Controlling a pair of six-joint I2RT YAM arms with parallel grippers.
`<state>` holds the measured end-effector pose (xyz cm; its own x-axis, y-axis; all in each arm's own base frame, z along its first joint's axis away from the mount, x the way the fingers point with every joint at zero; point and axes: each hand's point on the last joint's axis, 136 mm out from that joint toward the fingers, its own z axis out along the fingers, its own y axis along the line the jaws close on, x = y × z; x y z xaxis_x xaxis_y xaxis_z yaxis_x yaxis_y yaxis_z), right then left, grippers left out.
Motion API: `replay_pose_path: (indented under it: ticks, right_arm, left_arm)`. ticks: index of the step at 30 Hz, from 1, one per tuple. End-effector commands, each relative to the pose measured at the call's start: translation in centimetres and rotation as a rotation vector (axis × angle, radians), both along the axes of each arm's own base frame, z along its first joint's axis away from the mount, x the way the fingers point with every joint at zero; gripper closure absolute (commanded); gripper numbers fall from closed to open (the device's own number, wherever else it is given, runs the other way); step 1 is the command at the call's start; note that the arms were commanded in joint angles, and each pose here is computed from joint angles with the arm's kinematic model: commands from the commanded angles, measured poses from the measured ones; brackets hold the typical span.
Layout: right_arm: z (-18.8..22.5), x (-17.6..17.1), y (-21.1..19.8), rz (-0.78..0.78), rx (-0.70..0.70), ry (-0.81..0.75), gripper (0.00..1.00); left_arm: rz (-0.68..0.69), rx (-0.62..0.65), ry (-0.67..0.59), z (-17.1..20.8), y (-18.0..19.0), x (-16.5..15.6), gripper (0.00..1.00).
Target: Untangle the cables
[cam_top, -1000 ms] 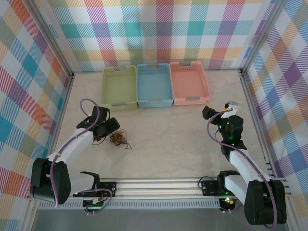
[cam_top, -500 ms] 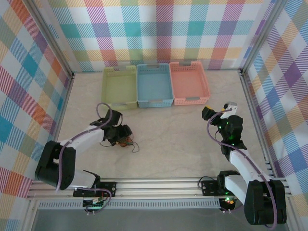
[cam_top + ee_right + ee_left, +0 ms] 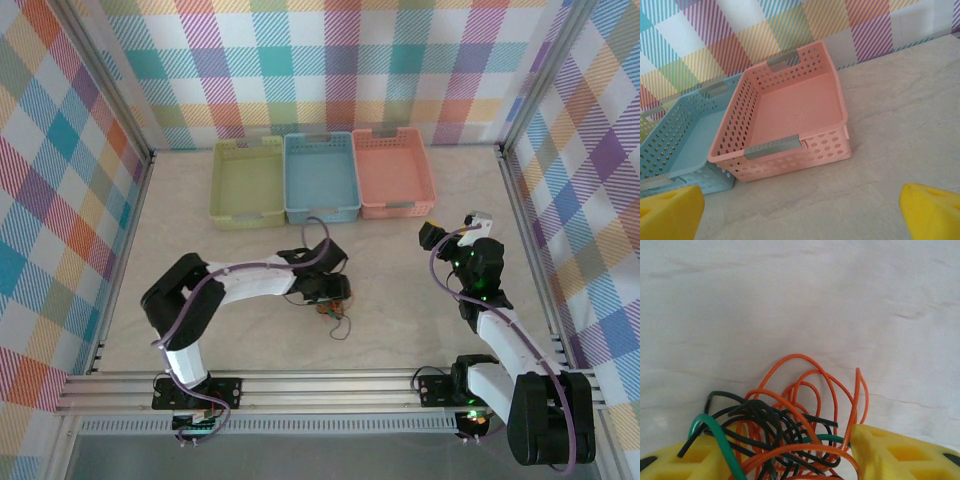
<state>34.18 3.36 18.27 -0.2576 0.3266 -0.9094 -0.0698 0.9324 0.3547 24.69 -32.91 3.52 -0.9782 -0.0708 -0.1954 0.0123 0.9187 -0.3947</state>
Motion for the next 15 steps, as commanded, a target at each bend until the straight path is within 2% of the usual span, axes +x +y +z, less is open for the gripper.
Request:
replay_pose_path:
  ticks: [1, 5, 7, 9, 15]
  right_arm:
    - [1.3, 0.4, 0.4, 0.014, 0.002, -0.024, 0.00]
    - [1.3, 0.4, 0.5, 0.020, 0.001, -0.022, 0.00]
    - [1.3, 0.4, 0.5, 0.022, 0.004, -0.021, 0.00]
    - [1.3, 0.4, 0.6, 0.028, 0.006, -0.019, 0.00]
    - [1.4, 0.4, 1.1, 0.055, 0.021, -0.023, 0.00]
  left_arm:
    - [-0.012, 0.010, -0.015, 0.1, -1.0, 0.7, 0.43]
    - [-0.026, 0.045, -0.068, 1.5, -0.5, 1.4, 0.36]
    - [-0.036, 0.054, -0.096, 2.6, -0.1, 1.6, 0.24]
    - [-0.044, 0.050, -0.125, 3.7, 0.2, 1.9, 0.16]
    - [-0.075, -0.001, -0.247, 8.8, 1.5, 2.0, 0.13]
